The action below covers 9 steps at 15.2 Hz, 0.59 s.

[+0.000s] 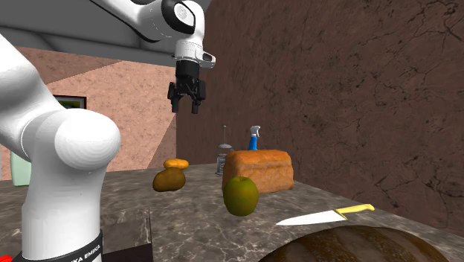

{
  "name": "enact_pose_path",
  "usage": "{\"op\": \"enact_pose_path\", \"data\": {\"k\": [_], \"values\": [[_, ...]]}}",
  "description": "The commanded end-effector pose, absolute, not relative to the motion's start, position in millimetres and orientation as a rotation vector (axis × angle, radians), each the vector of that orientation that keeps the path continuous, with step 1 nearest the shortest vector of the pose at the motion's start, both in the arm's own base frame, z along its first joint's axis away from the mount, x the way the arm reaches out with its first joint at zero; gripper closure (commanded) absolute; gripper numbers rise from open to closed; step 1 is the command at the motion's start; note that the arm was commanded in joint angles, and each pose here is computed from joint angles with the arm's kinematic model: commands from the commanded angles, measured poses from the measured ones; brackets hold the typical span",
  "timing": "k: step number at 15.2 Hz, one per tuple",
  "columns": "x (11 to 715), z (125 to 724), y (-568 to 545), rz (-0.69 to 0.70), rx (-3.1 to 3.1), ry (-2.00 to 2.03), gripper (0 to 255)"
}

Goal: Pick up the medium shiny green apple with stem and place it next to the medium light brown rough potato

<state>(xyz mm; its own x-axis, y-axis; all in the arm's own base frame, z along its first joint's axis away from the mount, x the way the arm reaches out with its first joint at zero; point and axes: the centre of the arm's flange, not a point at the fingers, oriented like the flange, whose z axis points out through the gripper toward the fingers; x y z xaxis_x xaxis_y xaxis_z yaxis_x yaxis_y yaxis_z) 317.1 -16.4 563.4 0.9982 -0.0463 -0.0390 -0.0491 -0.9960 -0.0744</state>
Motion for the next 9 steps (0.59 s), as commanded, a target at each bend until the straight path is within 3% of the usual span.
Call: {"op": "enact_pose_path", "data": {"k": [1,9], "values": [[317,563,-16,0.057,-3.065,0.073,0],[302,506,-100,-0.047,-3.093,0.136,0]]}}
